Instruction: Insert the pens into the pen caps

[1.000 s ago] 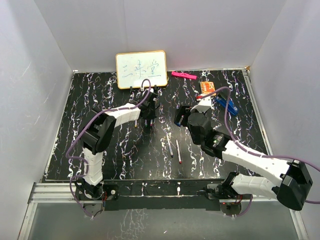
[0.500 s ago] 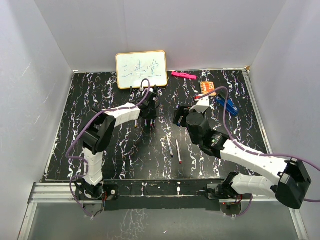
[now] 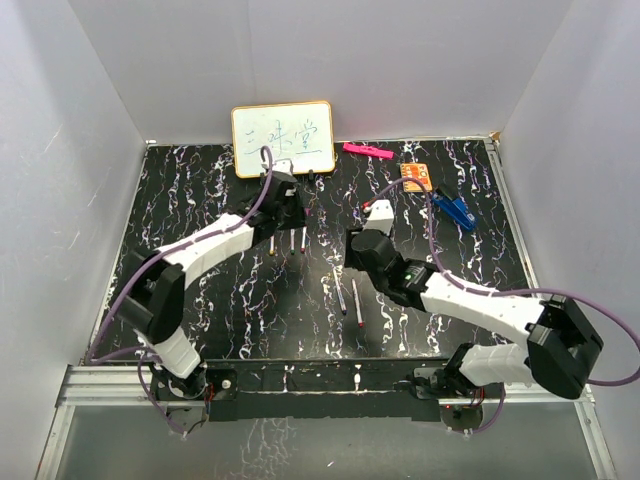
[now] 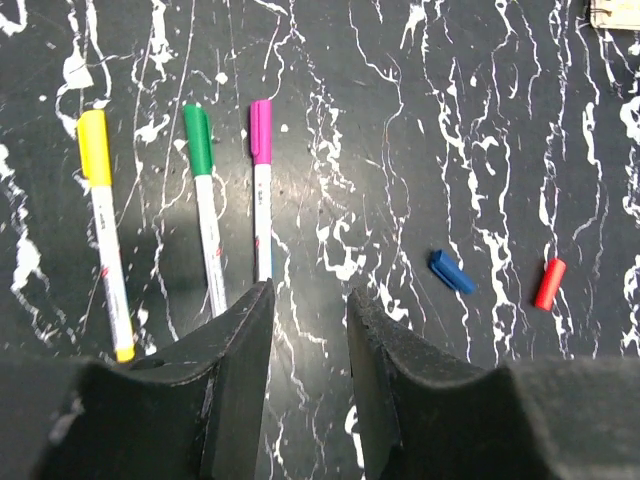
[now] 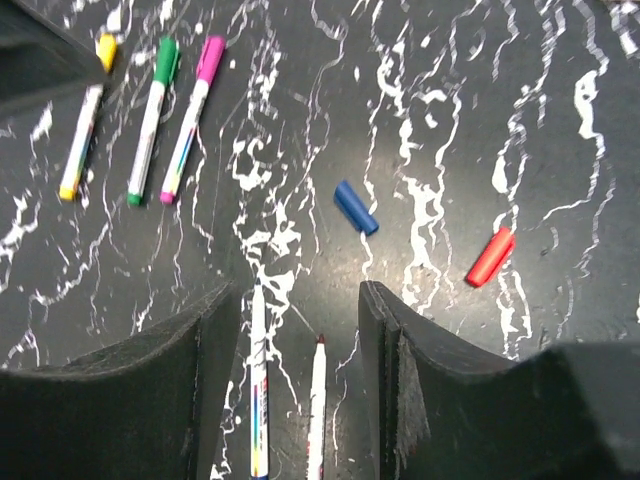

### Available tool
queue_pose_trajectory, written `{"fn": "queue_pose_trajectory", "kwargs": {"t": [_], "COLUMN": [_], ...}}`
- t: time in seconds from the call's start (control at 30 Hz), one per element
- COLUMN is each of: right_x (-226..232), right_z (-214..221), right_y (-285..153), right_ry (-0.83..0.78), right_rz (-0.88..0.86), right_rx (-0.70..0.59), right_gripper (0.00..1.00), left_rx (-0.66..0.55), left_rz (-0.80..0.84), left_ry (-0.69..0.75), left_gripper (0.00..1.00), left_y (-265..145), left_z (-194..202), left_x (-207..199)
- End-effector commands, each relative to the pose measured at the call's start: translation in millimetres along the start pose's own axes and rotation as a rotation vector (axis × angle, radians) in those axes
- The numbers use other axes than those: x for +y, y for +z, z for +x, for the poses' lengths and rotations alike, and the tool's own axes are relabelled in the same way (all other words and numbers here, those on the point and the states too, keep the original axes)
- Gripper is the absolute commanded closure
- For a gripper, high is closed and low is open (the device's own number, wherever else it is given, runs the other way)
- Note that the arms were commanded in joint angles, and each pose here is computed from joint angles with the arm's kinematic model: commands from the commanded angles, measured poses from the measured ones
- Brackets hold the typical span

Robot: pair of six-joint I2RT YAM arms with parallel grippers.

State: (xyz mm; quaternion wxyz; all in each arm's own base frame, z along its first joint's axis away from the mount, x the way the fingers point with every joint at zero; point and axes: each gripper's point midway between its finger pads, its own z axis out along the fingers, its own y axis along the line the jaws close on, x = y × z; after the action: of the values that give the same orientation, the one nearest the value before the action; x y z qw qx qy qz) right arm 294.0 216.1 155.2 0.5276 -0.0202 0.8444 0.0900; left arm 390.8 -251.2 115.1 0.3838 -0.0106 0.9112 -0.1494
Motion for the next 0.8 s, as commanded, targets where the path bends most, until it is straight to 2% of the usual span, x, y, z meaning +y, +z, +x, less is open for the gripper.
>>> {"fn": "queue_pose_trajectory", "kwargs": {"t": [0.0, 0.17, 0.57, 0.77], "right_x": [14.7, 22.3, 49.3, 54.4], "right_z": [26.6, 55.4, 89.6, 99.3], "right_y": [4.6, 9.8, 22.9, 30.4], "right_ry": [-0.033, -0.037, -0.067, -0.089], "right_rz": [-0.071, -0.106, -0.178, -0.17], "right_rx": [0.104, 0.196, 0.31, 0.344], "right_gripper": [0.53, 0.64, 0.65, 0.65], "left_rx": [-0.055, -0.066, 0.036, 0.048], "left_rz": [0.014, 0.03, 0.128, 0.159], "left_ry": [-0.027, -0.025, 0.003, 0.024], "left_gripper": [0.66, 0.66, 0.67, 0.66], "left_y": [-32.5, -54.2, -63.3, -69.6], "left_z": [-3.8, 7.6, 61.1, 69.3], "left_x": [9.0, 18.5, 22.2, 20.4]}}
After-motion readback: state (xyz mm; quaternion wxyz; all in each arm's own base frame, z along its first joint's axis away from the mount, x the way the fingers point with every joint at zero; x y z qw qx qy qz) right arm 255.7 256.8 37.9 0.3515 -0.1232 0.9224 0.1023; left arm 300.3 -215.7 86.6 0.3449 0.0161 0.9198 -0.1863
